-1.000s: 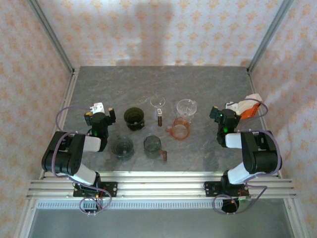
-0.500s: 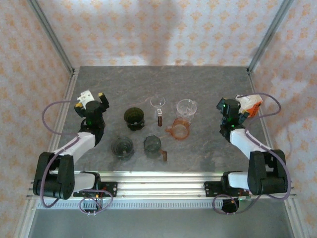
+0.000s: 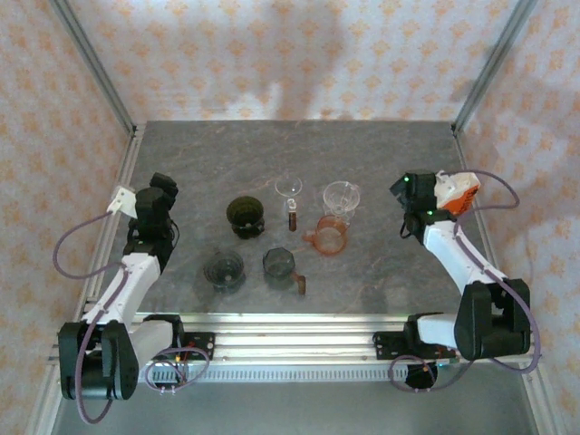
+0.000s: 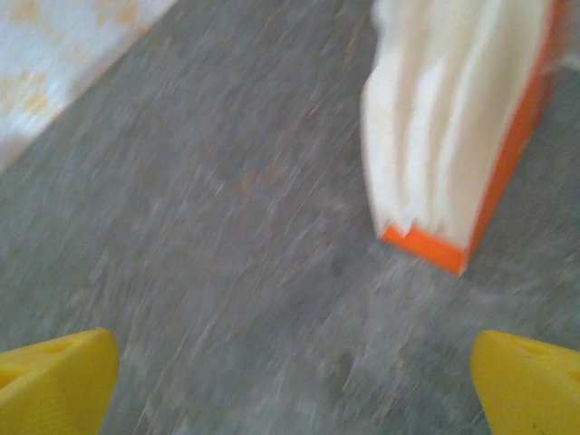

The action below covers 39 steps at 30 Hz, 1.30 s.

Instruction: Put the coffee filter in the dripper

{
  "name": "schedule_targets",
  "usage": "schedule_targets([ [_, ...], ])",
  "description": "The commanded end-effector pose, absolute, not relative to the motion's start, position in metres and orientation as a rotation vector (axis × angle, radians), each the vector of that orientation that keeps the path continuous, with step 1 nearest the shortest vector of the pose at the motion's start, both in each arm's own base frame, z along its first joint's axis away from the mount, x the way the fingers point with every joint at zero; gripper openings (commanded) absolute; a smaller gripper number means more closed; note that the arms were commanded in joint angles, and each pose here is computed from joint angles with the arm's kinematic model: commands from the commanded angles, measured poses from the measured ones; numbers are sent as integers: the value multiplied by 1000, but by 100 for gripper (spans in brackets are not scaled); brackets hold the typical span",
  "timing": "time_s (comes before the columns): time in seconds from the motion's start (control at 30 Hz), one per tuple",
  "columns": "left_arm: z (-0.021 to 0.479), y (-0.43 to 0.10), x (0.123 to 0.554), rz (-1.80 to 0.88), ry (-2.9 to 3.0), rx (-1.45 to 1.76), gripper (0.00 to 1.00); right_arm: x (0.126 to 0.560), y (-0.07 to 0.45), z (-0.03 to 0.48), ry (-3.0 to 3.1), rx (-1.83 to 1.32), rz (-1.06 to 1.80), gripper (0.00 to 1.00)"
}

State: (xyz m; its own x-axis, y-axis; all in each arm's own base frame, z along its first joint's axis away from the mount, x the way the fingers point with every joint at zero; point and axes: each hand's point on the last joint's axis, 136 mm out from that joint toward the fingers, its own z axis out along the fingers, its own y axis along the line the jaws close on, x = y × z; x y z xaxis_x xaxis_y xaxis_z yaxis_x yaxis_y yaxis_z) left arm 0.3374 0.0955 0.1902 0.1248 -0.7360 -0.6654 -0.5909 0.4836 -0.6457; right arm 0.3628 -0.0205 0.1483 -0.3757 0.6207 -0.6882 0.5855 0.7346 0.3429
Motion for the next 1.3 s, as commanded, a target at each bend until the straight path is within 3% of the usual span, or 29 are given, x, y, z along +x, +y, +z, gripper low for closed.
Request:
schedule_targets([
  [0.0,204,72,341,-258,1704,-1157,100,359,22,156,2198,723,165,99],
  [0.2,191,27,338,-343,2069,-1067,97,349,100,172,2295,405,318,100],
  [0.5,174,-18,291,-432,2176,-901,99,303,257,205,2352,-190,525,85],
  [0.73,164,-20,255,-457,2199,-902,100,253,358,188,2457,-544,636,76],
  [1.03,182,-14,241,-440,2150,-879,100,217,432,139,2560,-796,611,69],
  [1.27,192,-9,236,-412,2123,-861,100,222,448,112,2608,-846,504,63],
])
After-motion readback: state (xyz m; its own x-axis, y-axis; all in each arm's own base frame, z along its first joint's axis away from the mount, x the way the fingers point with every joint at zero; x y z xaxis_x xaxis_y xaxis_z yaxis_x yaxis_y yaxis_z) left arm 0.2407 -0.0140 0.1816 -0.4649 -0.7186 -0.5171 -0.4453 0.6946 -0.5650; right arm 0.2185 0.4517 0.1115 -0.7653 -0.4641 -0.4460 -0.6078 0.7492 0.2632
